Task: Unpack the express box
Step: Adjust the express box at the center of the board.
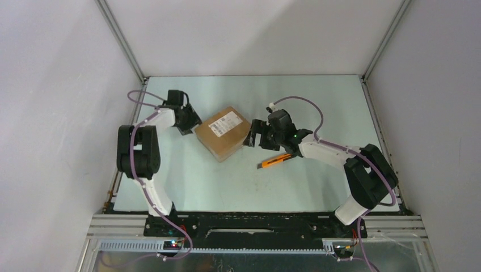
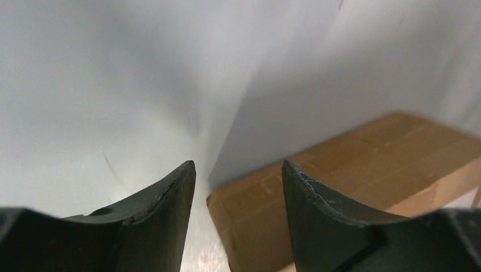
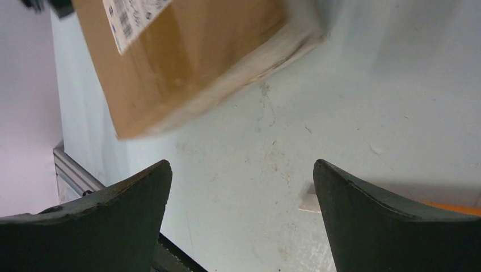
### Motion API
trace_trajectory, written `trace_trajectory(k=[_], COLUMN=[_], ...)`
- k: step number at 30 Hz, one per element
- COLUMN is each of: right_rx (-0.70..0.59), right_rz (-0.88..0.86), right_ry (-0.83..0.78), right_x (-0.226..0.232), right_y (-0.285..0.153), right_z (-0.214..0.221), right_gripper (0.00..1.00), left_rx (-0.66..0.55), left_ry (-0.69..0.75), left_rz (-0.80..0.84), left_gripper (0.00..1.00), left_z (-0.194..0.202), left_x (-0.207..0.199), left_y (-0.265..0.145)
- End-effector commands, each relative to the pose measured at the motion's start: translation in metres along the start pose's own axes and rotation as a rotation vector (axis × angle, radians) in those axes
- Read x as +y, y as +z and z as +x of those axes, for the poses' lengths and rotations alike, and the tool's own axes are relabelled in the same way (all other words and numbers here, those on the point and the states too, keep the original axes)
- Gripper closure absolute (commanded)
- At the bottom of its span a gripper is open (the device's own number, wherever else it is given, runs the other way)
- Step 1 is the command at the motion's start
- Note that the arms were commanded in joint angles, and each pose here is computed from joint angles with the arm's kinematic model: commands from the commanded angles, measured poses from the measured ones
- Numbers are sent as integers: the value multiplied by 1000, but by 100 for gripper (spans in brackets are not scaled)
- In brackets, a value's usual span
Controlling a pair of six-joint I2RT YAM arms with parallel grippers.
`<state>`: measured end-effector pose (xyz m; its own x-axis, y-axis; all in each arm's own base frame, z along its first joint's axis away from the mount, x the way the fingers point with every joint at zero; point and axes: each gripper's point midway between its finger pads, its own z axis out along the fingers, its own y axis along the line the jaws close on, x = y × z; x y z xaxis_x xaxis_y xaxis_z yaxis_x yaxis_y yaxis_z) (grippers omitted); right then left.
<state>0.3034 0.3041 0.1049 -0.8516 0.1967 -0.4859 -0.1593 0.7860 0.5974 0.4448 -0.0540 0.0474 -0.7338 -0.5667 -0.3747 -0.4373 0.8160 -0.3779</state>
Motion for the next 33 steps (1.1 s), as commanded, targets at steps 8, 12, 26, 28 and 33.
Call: trace_trajectory(k=[8,12,26,28,33], right_rx=[-19,-12,11,12,17], right_rz=[-27,-28,-133,-140,-136], right_ry=[38,48,132,141,162], right_x=[2,-2,6,6,3], right_y=[15,15,29,31,35], right_z=[-18,-18,-24,-24,-23], right_gripper=[3,3,2,2,2], left_rx=[-110,-174,108,132,162], left_ry=[-32,34,126,111,68], left_rz=[-27,8,379,373,302], left_gripper=[32,21,29,30,39], left_z=[56,36,85,92,103], left_x=[17,9,-52,-47,-28], left_y=[-64,-100,-86,-79,-65])
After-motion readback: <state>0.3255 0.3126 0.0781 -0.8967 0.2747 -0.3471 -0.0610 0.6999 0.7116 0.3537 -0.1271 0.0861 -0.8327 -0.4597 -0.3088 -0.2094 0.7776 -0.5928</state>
